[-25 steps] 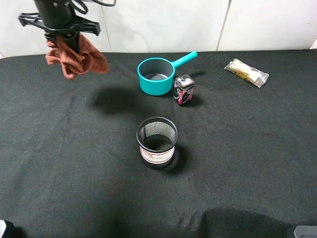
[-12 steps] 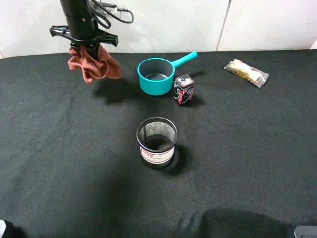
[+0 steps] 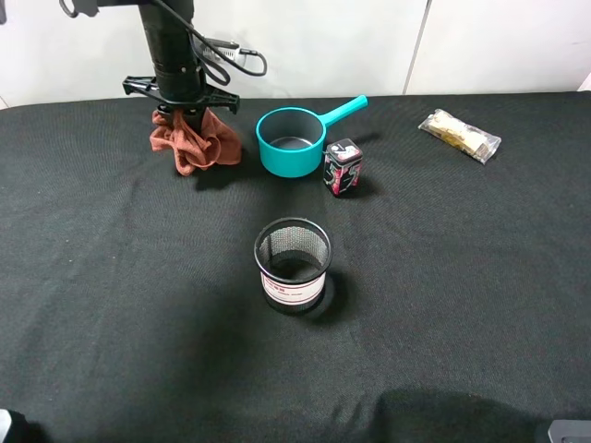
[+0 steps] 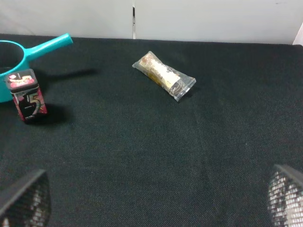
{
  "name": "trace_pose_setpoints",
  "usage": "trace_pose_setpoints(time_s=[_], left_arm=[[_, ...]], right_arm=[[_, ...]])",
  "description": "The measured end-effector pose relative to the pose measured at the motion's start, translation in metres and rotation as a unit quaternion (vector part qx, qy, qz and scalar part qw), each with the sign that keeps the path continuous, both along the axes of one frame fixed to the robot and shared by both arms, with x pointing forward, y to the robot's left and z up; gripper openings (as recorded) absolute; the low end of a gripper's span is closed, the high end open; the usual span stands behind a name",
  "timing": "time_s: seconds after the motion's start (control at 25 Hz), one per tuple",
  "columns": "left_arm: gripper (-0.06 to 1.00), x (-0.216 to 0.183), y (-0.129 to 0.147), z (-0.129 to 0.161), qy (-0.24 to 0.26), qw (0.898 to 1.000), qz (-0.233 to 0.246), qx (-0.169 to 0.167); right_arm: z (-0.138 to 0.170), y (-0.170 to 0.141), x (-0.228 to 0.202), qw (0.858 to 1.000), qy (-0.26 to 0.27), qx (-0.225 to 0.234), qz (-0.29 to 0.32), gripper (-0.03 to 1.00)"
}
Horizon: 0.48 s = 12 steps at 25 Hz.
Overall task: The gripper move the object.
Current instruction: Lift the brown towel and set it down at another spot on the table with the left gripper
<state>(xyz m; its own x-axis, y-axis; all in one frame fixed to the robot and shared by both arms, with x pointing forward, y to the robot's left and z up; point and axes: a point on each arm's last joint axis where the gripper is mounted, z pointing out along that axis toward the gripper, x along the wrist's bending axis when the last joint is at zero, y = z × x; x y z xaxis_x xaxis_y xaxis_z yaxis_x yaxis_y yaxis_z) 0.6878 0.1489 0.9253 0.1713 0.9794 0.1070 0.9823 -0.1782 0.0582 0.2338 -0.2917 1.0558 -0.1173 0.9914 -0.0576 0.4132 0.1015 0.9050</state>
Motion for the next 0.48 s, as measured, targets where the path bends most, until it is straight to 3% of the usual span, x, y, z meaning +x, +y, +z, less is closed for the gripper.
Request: trace_pose_setpoints(time_s=[0.48], left_arm=[[0.15, 0.007, -0.016, -0.025, 0.000, 1.000, -0.011, -0.003]], right_arm=[[0.000, 0.000, 0.000, 1.000, 0.000, 0.000, 0.000, 0.69]])
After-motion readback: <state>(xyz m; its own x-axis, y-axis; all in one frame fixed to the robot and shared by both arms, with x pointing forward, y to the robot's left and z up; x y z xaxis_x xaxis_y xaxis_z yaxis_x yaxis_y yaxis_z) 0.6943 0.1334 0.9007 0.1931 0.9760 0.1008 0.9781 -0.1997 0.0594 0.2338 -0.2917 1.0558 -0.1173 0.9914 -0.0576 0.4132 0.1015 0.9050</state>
